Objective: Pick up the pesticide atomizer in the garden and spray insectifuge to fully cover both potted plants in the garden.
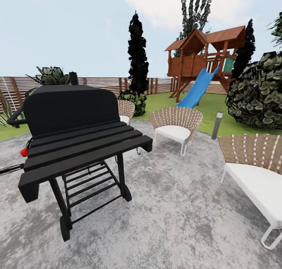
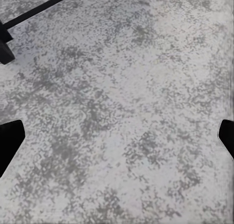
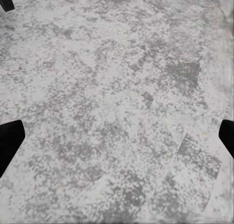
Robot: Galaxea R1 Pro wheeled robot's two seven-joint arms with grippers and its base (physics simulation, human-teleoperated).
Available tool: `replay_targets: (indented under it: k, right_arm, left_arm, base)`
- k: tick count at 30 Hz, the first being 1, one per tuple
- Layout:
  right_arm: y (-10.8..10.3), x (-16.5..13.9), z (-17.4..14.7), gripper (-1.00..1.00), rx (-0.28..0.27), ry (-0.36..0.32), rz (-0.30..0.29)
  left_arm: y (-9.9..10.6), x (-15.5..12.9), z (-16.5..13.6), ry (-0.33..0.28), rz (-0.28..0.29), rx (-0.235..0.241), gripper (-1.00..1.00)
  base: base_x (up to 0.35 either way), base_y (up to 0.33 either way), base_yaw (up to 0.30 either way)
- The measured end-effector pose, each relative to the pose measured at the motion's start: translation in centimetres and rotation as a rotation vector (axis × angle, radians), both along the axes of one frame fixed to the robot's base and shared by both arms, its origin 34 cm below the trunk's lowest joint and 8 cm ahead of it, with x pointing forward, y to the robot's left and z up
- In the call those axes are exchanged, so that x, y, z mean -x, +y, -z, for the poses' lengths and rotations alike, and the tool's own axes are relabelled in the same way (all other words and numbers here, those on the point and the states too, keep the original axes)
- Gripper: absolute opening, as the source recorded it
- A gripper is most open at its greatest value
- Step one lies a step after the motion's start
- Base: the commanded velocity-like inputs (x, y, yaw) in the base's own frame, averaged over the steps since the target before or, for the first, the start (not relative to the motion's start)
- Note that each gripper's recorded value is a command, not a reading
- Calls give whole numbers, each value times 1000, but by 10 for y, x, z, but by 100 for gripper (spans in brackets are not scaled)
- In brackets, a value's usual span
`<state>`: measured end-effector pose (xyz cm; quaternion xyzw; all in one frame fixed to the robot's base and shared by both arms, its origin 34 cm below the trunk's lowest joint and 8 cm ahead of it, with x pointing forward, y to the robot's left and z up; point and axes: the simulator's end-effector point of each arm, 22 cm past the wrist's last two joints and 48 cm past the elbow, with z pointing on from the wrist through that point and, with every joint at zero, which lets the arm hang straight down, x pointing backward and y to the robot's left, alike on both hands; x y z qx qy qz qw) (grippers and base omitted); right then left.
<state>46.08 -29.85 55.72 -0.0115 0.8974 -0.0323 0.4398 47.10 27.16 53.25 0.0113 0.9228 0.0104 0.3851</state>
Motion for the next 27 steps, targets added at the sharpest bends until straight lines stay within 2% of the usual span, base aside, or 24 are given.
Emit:
replay_targets:
  k: [27]
  right_arm:
    - [0, 3, 42, 100, 0, -1, 0]
  left_arm:
    - [0, 2, 42, -2, 0, 0, 100]
  base:
    - [0, 0, -267]
